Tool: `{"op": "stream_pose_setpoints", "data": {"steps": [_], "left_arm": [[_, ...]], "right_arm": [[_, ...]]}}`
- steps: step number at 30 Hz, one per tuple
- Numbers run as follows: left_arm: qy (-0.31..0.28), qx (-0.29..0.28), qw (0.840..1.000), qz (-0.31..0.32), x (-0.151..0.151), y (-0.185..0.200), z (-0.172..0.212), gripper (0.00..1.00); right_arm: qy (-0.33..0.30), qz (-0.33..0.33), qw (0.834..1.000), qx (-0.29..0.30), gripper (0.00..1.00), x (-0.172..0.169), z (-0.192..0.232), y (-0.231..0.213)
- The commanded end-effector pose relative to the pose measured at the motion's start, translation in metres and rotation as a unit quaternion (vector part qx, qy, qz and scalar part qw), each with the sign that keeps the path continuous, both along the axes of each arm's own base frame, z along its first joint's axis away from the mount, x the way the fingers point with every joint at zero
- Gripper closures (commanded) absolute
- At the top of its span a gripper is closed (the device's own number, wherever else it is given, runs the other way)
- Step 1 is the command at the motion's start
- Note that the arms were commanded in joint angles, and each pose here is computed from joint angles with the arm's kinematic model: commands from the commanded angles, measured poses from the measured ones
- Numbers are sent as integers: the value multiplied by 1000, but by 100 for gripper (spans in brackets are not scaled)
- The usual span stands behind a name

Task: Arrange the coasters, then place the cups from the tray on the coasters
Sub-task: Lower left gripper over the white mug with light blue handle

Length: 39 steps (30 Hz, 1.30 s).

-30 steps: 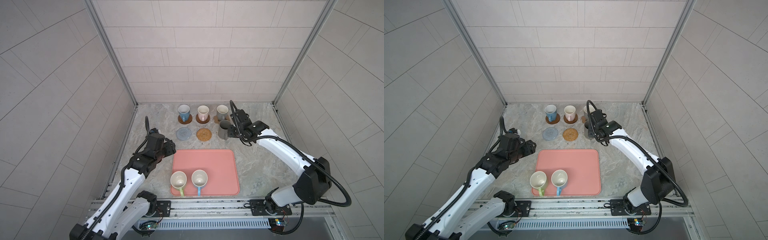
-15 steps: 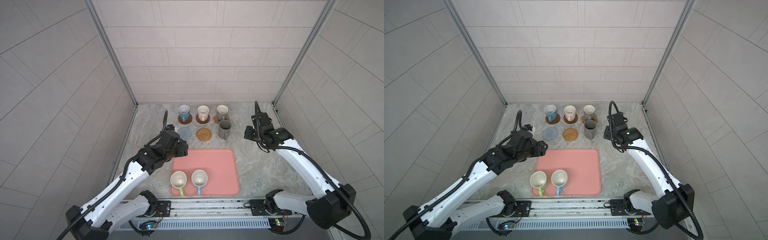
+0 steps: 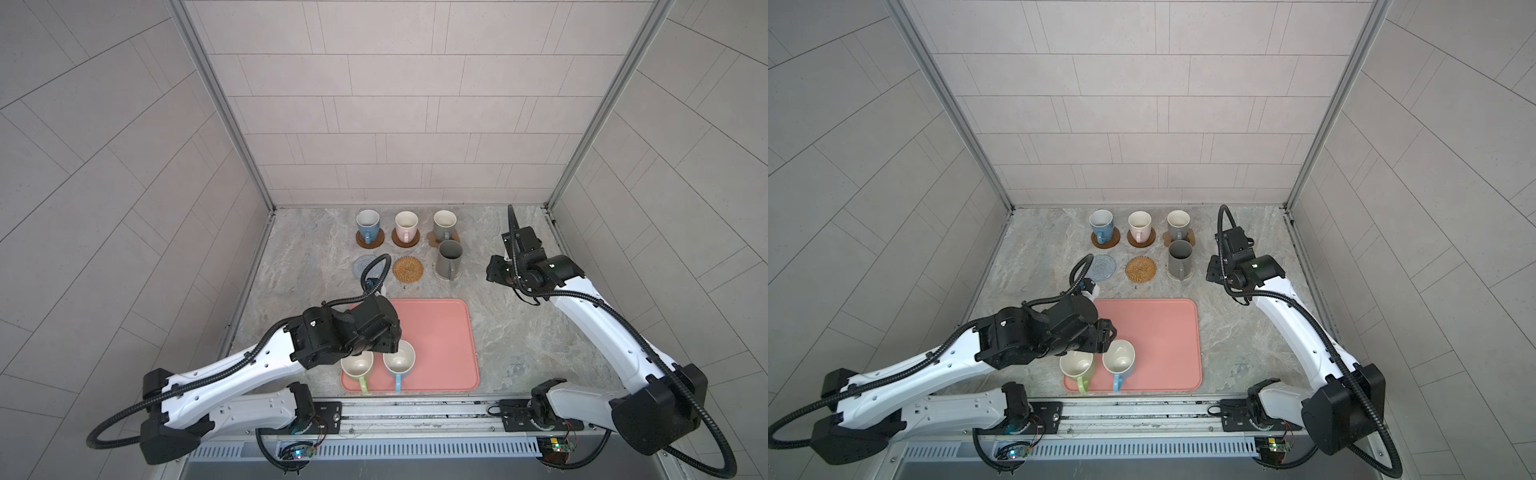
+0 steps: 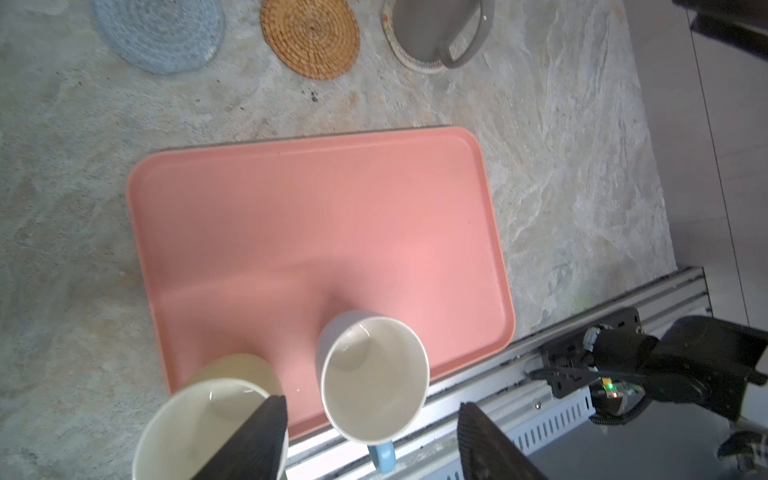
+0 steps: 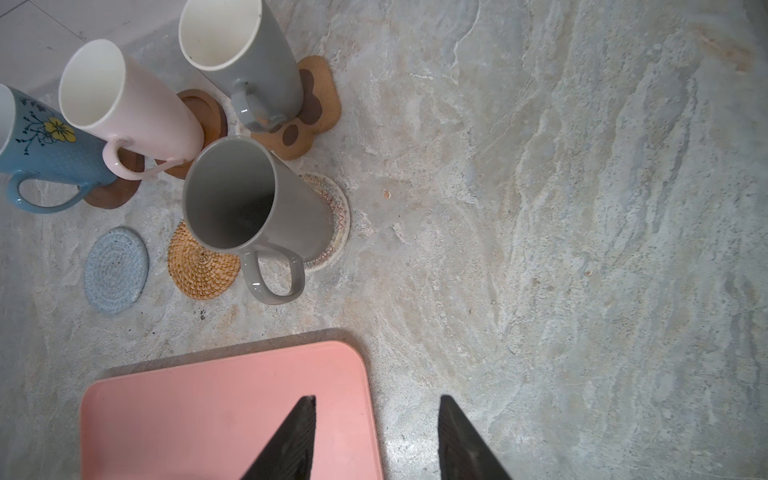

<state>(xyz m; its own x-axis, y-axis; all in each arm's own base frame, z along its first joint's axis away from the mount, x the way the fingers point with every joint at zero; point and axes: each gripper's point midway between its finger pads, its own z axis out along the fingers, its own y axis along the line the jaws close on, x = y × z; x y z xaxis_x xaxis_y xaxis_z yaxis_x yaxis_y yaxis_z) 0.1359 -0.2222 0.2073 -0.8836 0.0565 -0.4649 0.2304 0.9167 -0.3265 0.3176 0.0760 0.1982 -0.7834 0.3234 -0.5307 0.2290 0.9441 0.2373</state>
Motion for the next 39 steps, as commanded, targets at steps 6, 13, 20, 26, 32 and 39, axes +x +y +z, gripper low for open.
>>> {"op": "stream_pose_setpoints", "data": {"steps": [6,13,20,26,32,39], "left_arm": [[74,37,997,-9,-53,0,-21,29],[104,42,994,-13,-70,-12,-42,32],[123,66,990,-20,-77,-17,-62,37],[136,82,987,-20,-80,-16,-79,39],[141,81,986,-26,-81,-27,-92,42],[142,109,983,-29,-80,-29,-105,46]], "right_arm": [[20,12,1000,7,50,3,-7,6],[23,16,1000,11,50,6,-10,9],[24,18,1000,9,50,6,-11,9],[23,16,1000,9,50,4,-9,7],[15,8,1000,12,50,2,-5,3],[12,2,1000,12,50,-1,-2,0]]}}
